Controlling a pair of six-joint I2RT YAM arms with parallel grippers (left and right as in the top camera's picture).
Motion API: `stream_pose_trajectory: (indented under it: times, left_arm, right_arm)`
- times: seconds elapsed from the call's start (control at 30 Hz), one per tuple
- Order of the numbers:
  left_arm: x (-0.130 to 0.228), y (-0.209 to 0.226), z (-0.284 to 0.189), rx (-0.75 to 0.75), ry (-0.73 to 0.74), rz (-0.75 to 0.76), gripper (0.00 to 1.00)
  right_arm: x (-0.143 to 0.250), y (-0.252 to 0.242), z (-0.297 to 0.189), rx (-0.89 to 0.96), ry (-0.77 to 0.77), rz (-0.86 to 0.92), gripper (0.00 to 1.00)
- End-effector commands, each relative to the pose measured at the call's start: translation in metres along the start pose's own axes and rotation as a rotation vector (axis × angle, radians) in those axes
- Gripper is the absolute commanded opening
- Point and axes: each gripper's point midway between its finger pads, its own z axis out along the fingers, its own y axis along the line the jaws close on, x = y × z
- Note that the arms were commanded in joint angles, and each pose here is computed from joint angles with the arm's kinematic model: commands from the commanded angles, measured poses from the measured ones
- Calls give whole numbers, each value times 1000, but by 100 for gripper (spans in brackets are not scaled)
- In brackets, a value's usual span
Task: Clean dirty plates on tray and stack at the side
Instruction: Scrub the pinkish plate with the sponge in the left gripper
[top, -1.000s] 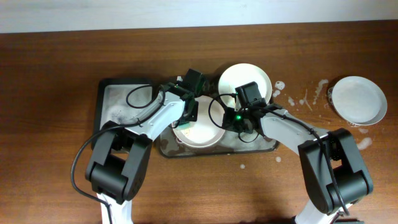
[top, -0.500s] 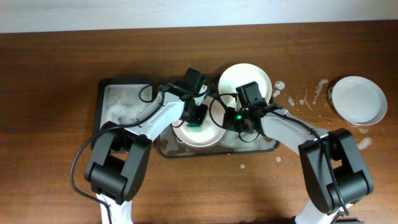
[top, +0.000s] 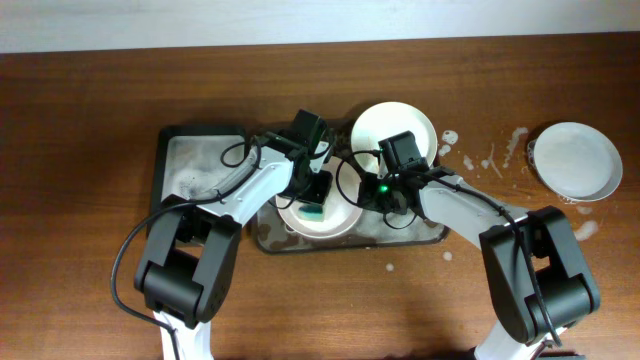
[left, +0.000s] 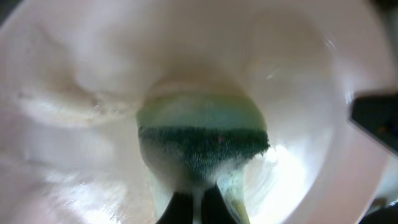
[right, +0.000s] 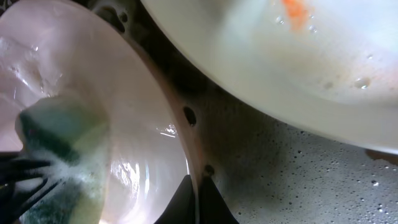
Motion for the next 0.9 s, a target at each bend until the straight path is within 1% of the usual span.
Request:
stream_pose_trajectory:
  times: [0.0, 0.03, 0.07, 0.1, 0.17, 0.2, 0.27, 0.3, 0.33, 0.37, 0.43, 0.47, 0.5, 0.53, 0.57, 0.6, 0.63, 0.67, 0.73, 0.8, 0.83, 0.87]
  left_arm:
    - [-17, 10, 6, -64, -78, -61, 1]
    - [-29, 24, 3, -147, -137, -123, 1]
    - [-35, 33, 0, -196, -173, -146, 1]
    - [-41, 42, -3, -249, -206, -154, 1]
    - [-43, 57, -8, -334, -228, -174, 1]
    - [-39, 60, -8, -354, -215, -175, 1]
    - [-20, 63, -7, -369, -145, -220, 1]
    - [-5, 62, -5, -363, -84, -241, 1]
    - [8, 53, -2, -311, -22, -243, 1]
    - [16, 40, 1, -241, 25, -248, 1]
    - [27, 5, 6, -47, 100, -253, 1]
    - [25, -7, 6, 8, 102, -236, 1]
    - [20, -12, 7, 27, 81, -207, 1]
    - [9, -10, 8, 14, 35, -197, 1]
    - [-3, -5, 8, -15, -20, -190, 1]
    - [-27, 8, 5, -89, -130, -181, 1]
    - [-36, 15, 3, -124, -176, -181, 1]
    - [-54, 28, -3, -202, -262, -185, 1]
    - [-66, 46, -11, -306, -333, -197, 1]
    - [-66, 66, -20, -414, -358, -216, 1]
    - [-63, 72, -21, -441, -346, -219, 1]
    - [-52, 76, -19, -454, -299, -219, 1]
  right_arm:
    - [-4, 1, 1, -1, -4, -5, 4]
    - [-4, 1, 1, -1, -5, -5, 4]
    - [-4, 1, 1, -1, -5, -5, 4]
    - [-4, 1, 1, -1, -4, -5, 4]
    - [-4, 1, 1, -1, -4, -5, 4]
    - [-4, 1, 1, -1, -5, -5, 4]
    - [-4, 1, 1, -1, -4, -5, 4]
    - [-4, 1, 1, -1, -4, -5, 4]
    - [-4, 1, 1, -1, -5, -5, 4]
    - [-4, 1, 1, -1, -5, -5, 4]
    - [-5, 2, 1, -3, -7, -6, 4]
    - [-5, 2, 1, -3, -7, -6, 4]
    - [-4, 2, 1, -6, -5, -6, 4]
    - [-4, 2, 1, -6, -5, -6, 4]
    - [-4, 2, 1, -6, -5, -6, 4]
    - [-4, 2, 1, -6, -5, -6, 4]
    - [-4, 2, 1, -6, -5, -6, 4]
    - [-4, 2, 1, -6, -5, -6, 4]
    - [-4, 2, 1, -5, -5, -6, 4]
    - [-4, 2, 1, -6, -5, -6, 4]
    - [-4, 2, 1, -6, -5, -6, 4]
    - [-4, 2, 1, -6, -6, -6, 4]
